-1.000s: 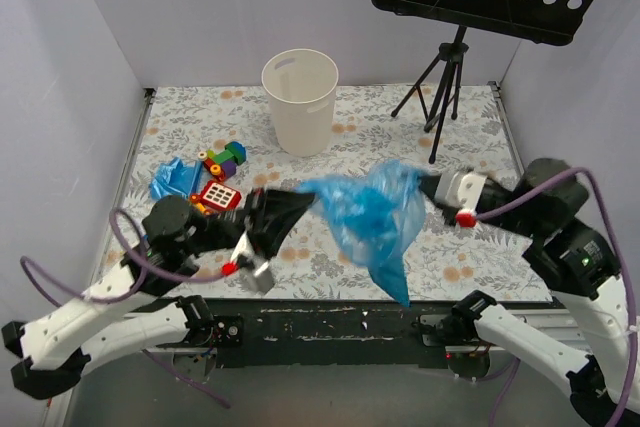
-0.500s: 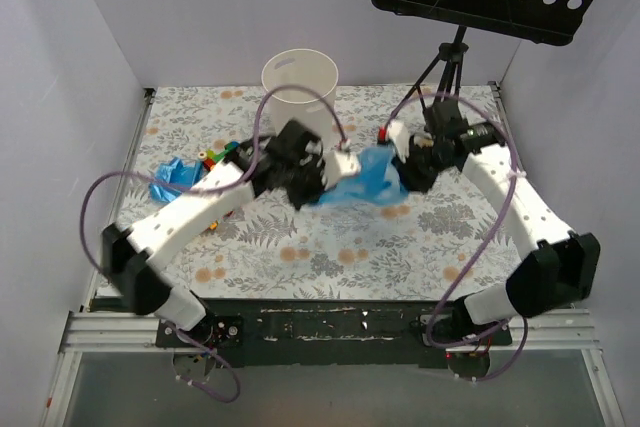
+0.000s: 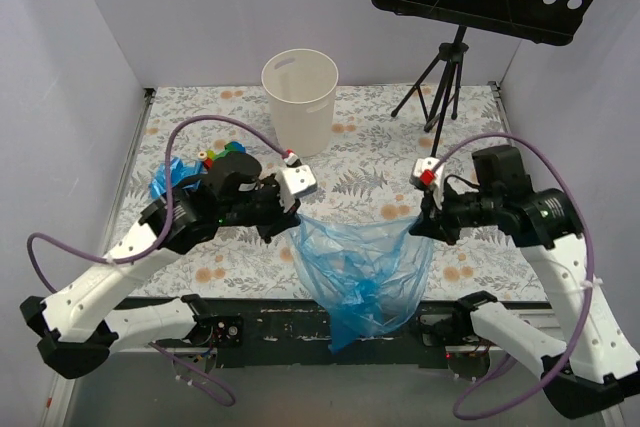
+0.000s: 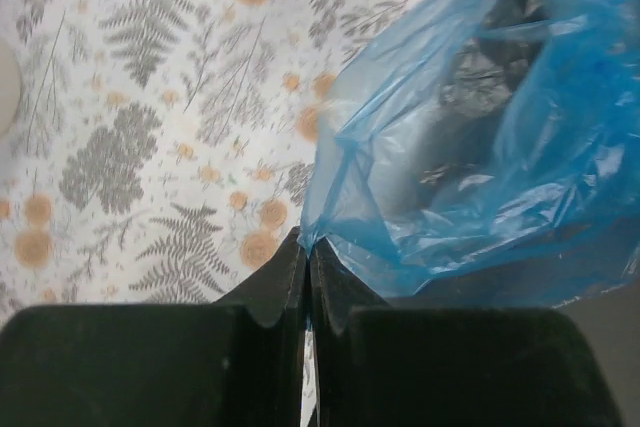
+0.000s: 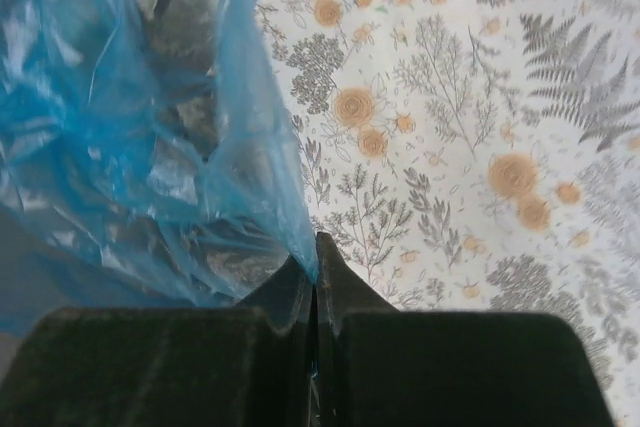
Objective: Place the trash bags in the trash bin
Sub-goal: Unfold the trash bag at the center of the board.
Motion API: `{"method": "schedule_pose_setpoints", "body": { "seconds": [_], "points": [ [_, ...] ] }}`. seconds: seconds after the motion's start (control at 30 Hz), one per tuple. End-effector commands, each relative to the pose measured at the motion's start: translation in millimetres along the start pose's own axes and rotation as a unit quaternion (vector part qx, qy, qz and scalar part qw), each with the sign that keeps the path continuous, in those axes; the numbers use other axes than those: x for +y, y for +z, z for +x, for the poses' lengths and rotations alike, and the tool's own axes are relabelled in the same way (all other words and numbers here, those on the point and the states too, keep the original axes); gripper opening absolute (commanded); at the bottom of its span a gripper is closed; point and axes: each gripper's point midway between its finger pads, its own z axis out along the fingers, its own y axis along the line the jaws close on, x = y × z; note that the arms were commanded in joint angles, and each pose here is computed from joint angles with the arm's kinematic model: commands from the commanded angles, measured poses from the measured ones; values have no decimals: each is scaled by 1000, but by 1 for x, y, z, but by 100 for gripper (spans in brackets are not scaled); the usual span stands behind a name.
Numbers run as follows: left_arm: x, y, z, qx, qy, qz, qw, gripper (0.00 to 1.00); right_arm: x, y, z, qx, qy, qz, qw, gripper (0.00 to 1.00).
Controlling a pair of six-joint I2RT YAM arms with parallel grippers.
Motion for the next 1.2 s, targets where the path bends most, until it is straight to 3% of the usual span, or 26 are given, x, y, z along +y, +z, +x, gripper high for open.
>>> {"method": "schedule_pose_setpoints", "body": {
  "seconds": [0.0,0.07,0.2,0.27,0.3,0.37,0.43,0.47,0.63,0.77,0.9,1.07,1.1,1.17],
  "points": [
    [41,4,-3,-20,-56,-119,991,0,-33,4,-16,-14,103,76,992,1],
    [64,4,-18,-46,-66,-176,981,0,-58,0,-33,-38,115,131,984,1],
    [88,9,-65,-110,-60,-210,970,0,-92,-6,-58,-59,111,190,974,1],
    [87,13,-86,-130,-56,-185,973,1,-102,-9,-73,-72,83,196,974,1],
    [69,20,-89,-114,-22,-128,985,13,-100,-6,-82,-79,57,176,979,1],
    [42,24,-88,-74,82,-27,994,66,-103,-7,-104,-97,6,160,982,1],
    [33,20,-95,-71,99,3,993,90,-109,-7,-120,-111,-23,154,982,1],
    [29,16,-103,-81,99,10,992,95,-113,-7,-125,-114,-31,156,981,1],
    [11,1,-143,-142,126,54,980,98,-129,-3,-141,-114,-57,164,978,1],
    [10,2,-150,-80,136,89,983,98,-164,-8,-141,-95,-32,243,965,1],
    [14,-15,-107,15,139,74,987,98,-185,-23,-151,-109,6,305,946,1],
    [12,-38,-39,60,234,56,969,98,-193,-31,-158,-121,0,338,933,1],
    [13,-35,-39,54,237,54,969,98,-193,-32,-160,-128,-4,338,932,1],
    [21,-27,-74,-20,189,9,982,98,-189,-27,-164,-136,-11,325,936,1]
  ]
}}
